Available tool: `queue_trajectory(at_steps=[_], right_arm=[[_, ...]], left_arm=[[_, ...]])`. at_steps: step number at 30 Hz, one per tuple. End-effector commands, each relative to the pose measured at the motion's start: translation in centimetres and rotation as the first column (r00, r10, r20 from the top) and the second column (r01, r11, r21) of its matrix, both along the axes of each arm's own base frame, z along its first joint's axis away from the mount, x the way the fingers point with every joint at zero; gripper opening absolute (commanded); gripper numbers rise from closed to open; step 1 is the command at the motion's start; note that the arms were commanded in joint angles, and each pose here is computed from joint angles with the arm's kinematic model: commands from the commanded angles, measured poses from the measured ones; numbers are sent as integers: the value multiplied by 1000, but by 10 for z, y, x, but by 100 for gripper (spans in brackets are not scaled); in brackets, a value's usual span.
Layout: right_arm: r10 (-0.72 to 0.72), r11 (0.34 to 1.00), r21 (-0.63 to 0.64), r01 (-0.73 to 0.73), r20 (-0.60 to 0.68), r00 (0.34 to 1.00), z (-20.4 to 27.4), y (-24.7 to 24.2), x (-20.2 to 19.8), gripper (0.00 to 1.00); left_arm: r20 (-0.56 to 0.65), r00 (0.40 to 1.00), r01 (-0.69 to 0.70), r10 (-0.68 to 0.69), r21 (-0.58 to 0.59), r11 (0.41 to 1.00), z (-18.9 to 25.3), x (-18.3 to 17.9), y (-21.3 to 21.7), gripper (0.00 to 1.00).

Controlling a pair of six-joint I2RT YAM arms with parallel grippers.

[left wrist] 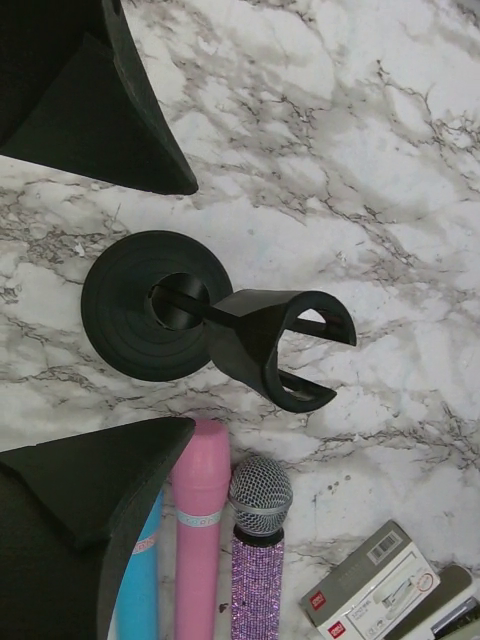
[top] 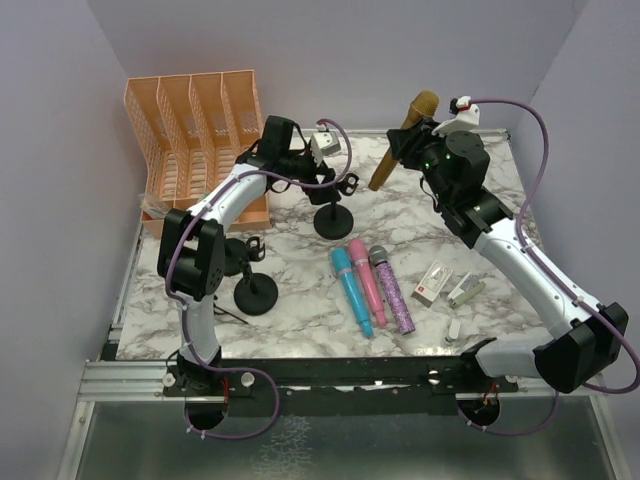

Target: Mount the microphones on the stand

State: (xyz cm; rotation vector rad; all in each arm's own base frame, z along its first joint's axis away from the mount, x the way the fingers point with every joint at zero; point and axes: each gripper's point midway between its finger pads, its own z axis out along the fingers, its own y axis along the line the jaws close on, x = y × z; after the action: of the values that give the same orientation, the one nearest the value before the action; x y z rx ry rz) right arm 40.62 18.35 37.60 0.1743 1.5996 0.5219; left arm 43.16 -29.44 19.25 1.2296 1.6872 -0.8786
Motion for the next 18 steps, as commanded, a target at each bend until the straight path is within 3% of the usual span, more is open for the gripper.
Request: queue_trajectory(at_steps=[1,4,11,18], right_arm=[[48,999,2,-48,8,999,-1,8,3,0],[61,998,-1,-61,-2,998,-4,11,4,0],[55,998,-9,-55,9,998,-10,10,6,1],[30,999,-11,-30,35,999,-18,11,19,1]], left_arm=[[-13,999,44,-43,49,998,-16,-1,-6,90],[-22,999,50,-49,53,997,-22,1,-12,82],[-69,998,2,0,34,999,-17,14,-19,38],[-60,995,-67,74,105,992,-29,14,-13,6]])
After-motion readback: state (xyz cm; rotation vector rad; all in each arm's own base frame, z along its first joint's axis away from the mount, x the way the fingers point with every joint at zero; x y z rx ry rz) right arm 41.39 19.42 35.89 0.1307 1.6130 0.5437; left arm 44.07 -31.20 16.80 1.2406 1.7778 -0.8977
